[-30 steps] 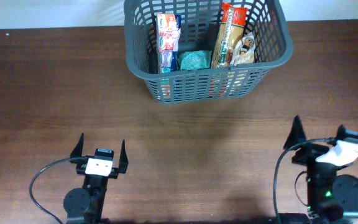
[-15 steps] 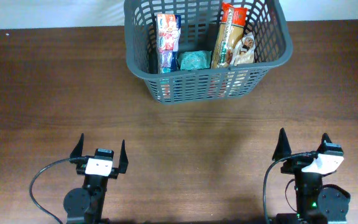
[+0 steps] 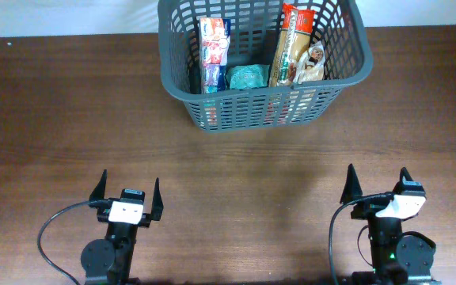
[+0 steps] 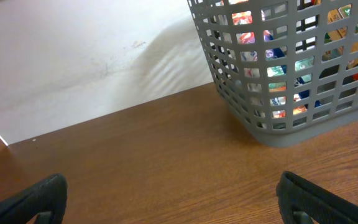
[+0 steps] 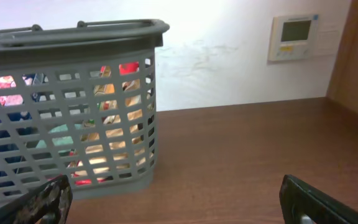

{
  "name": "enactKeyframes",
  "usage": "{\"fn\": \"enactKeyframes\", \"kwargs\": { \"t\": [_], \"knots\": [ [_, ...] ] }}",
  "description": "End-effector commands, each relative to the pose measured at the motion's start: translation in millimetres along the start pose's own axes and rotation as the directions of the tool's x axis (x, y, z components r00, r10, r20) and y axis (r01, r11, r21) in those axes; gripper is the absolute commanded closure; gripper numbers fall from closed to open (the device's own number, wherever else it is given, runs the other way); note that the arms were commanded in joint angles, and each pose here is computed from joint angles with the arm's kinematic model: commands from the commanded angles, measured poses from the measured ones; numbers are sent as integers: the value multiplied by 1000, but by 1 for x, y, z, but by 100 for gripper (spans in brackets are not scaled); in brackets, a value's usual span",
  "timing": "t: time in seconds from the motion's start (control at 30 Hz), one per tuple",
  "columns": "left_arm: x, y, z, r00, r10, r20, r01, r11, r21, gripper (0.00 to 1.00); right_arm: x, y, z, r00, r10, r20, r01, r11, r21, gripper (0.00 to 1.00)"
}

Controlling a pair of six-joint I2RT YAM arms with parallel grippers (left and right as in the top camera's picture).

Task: Pack container

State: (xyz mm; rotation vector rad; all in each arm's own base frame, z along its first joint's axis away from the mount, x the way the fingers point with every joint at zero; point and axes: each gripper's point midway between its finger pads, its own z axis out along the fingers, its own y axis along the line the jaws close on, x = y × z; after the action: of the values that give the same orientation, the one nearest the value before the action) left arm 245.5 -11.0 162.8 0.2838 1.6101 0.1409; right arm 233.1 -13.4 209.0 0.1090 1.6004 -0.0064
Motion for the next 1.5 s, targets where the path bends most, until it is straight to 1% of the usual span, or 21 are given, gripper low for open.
{"fn": "enactKeyframes", "kwargs": {
  "t": [0.0,0.23,0.53,0.73,1.47],
  "knots": [
    [3,-1,0,1000,19,-2,-19,1000,4,1,11,9,3,1000,-11,-5,11,999,-54,1],
    [3,-1,0,1000,19,-1,-19,1000,4,1,30,16,10,1000,-11,-2,10,995,-98,1],
    [3,-1,0,1000,19,-1,-19,1000,4,1,53,15,13,999,-13,-44,9,995,-97,1],
    [3,-1,0,1000,19,-1,-19,1000,4,1,53,15,13,995,-92,-36,88,991,-101,1],
    [3,-1,0,1000,19,-1,-19,1000,4,1,53,14,13,995,-91,-37,87,992,-94,1]
  ]
}}
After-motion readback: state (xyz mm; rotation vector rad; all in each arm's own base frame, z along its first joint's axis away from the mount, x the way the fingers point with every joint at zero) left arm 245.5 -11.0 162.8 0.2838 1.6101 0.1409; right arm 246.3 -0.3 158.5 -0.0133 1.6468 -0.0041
